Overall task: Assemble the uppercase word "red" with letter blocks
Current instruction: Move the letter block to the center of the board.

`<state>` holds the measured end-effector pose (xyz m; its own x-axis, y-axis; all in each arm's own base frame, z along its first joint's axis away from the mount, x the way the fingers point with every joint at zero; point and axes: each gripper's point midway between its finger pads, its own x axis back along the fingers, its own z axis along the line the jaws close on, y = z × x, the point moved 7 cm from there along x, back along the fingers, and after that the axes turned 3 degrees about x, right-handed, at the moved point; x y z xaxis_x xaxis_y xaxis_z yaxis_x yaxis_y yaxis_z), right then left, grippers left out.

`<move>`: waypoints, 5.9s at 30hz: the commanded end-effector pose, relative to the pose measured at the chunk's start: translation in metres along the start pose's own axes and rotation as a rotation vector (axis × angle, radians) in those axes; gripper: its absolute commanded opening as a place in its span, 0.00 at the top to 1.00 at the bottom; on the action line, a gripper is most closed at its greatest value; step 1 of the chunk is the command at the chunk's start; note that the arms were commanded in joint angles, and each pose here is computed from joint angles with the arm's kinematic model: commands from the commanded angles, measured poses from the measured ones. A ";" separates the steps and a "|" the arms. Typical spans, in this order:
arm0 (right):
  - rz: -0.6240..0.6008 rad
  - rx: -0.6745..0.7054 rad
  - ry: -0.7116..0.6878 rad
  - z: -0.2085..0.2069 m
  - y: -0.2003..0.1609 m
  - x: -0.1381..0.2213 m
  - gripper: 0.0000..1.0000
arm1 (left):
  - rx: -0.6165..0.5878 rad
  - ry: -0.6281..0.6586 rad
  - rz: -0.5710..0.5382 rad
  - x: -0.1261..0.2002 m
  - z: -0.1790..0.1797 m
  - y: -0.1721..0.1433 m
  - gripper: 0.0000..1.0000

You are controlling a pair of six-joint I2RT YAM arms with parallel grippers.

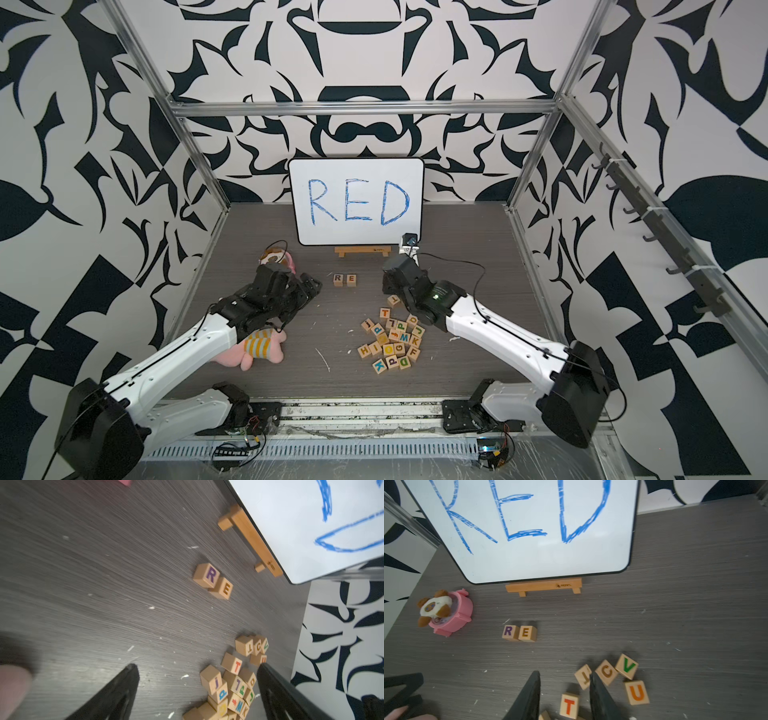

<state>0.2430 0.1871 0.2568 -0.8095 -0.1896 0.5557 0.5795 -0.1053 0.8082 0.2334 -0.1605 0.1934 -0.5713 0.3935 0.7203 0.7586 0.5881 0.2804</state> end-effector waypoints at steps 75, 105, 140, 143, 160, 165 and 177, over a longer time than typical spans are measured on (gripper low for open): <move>0.519 0.133 0.134 -0.031 -0.148 0.065 0.42 | -0.272 0.007 0.117 -0.023 -0.031 -0.056 0.06; 0.590 0.190 0.010 -0.028 -0.208 0.037 0.50 | -0.235 0.034 0.104 -0.021 -0.023 -0.055 0.06; 0.465 0.083 -0.062 -0.055 -0.168 0.051 0.49 | -0.229 0.003 0.054 -0.006 -0.021 -0.050 0.06; 0.466 0.091 -0.066 -0.054 -0.171 0.047 0.46 | -0.230 0.005 0.053 -0.006 -0.021 -0.050 0.06; 0.523 0.169 -0.247 -0.068 -0.192 0.032 0.43 | -0.229 0.000 0.051 -0.006 -0.023 -0.049 0.06; 0.532 0.150 -0.294 -0.082 -0.193 0.032 0.43 | -0.229 0.000 0.054 -0.007 -0.024 -0.050 0.06; 0.553 0.035 -0.368 -0.102 -0.186 0.034 0.47 | -0.226 0.002 0.057 -0.006 -0.021 -0.050 0.06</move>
<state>0.1181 0.1110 0.1032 -0.3921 0.0877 0.9157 0.9185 -0.0185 0.3951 0.2101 -0.2130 0.1941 -0.5329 0.4358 0.7254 0.8372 0.3963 0.3769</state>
